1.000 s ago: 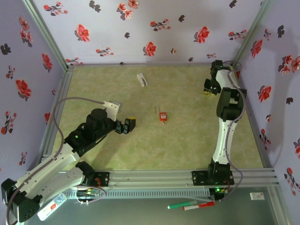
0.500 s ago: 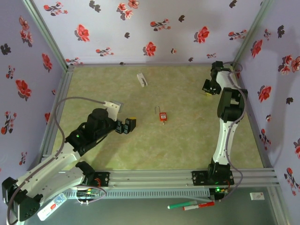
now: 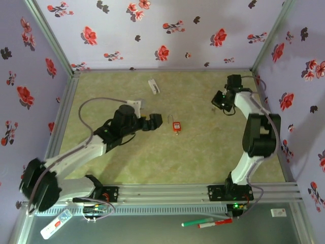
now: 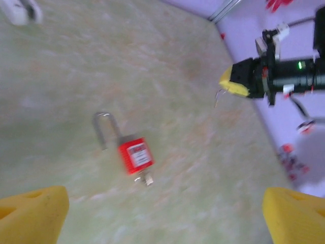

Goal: Unlock with the key

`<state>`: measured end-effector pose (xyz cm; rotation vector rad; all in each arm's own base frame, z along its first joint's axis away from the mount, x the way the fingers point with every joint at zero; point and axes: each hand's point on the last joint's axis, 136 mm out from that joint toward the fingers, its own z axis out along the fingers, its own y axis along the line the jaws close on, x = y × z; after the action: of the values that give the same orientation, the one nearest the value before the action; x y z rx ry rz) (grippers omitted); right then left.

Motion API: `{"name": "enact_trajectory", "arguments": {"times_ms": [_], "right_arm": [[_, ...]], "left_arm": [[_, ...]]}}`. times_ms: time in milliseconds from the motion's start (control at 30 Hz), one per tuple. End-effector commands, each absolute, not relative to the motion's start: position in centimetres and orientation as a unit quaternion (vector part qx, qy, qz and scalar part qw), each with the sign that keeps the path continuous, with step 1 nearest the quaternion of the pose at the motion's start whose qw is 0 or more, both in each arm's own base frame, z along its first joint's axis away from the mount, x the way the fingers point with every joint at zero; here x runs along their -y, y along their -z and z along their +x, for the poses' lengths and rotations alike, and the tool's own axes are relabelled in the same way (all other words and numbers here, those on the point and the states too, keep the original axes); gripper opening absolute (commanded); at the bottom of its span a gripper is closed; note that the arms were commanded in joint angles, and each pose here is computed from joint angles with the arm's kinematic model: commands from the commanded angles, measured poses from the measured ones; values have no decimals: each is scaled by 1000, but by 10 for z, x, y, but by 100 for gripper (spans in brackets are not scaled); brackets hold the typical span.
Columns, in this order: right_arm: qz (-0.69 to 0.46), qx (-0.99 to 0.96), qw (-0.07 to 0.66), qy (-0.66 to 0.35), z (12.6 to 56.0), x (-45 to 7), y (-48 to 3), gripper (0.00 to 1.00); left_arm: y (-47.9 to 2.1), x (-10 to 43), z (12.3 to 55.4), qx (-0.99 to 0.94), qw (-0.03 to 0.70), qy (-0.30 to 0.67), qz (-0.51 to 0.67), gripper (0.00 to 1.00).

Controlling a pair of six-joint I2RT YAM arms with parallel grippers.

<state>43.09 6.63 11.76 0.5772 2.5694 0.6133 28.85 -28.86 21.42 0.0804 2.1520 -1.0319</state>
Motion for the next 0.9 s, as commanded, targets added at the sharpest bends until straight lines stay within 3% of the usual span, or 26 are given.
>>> {"name": "enact_trajectory", "arguments": {"times_ms": [0,367,633,867], "right_arm": [[195,-881,270,-336,426,-117,-165,0],[166,-807,317,-469,379,-187,-217,0],[128,-794,316,-503,358,-225,-232,0],[106,-783,317,-524,344,-249,-241,0]], "left_arm": [[-268,322,309,-761,340,548,-66,96],[-255,364,333,-704,270,635,-166,89],[-234,377,331,-678,201,671,-223,87],[-223,377,331,-669,182,674,-253,87]]}}
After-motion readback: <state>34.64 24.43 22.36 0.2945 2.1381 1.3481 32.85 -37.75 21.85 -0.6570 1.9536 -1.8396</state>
